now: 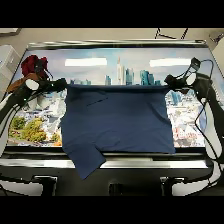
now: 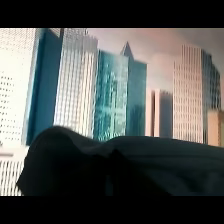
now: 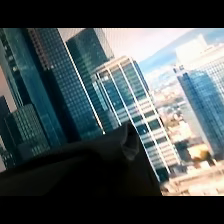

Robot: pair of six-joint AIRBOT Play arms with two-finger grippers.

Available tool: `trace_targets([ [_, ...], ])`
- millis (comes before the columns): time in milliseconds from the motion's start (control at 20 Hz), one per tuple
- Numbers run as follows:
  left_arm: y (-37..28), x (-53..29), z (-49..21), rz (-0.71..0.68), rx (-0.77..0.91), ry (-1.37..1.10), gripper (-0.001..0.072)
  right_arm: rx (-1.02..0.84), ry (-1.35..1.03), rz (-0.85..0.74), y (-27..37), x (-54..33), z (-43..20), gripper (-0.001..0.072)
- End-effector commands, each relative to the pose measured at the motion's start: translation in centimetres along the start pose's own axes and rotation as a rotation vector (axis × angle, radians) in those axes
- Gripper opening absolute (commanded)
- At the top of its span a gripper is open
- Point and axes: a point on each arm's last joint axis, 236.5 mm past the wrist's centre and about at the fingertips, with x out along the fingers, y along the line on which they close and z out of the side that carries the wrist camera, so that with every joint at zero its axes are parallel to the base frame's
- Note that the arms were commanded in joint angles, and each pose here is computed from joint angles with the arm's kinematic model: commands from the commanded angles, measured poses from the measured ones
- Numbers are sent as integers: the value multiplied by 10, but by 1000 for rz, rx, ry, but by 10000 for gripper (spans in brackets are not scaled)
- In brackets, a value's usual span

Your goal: Fold the clothes and pants, and hang the long-sleeved shirts on hangers.

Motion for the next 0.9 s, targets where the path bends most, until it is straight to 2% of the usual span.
trace_targets([
  [0,25,-56,-91,25,7,451,25,-135,325,-105,-32,-48,-69,38],
  [150,25,-68,-154,11,-20,674,25,-147,522,-152,-54,-48,-123,38],
  [300,34,-55,-182,31,-49,703,25,-134,602,-170,-65,-35,-150,39],
  [500,37,-53,-187,32,-66,704,28,-128,587,-165,-64,-28,-147,39],
  [550,36,-56,-182,24,-71,702,112,-119,582,-169,-62,-31,-143,94],
  [600,35,-63,-177,16,-75,710,351,-124,579,-165,-58,-39,-135,286],
  [650,35,-74,-169,7,-72,720,566,-163,580,-152,-53,-50,-127,443],
  [700,37,-87,-160,-5,-63,723,585,-224,589,-140,-52,-64,-119,559],
  [850,49,-129,-157,-6,-114,722,576,-132,700,-156,-83,-105,-125,578],
])
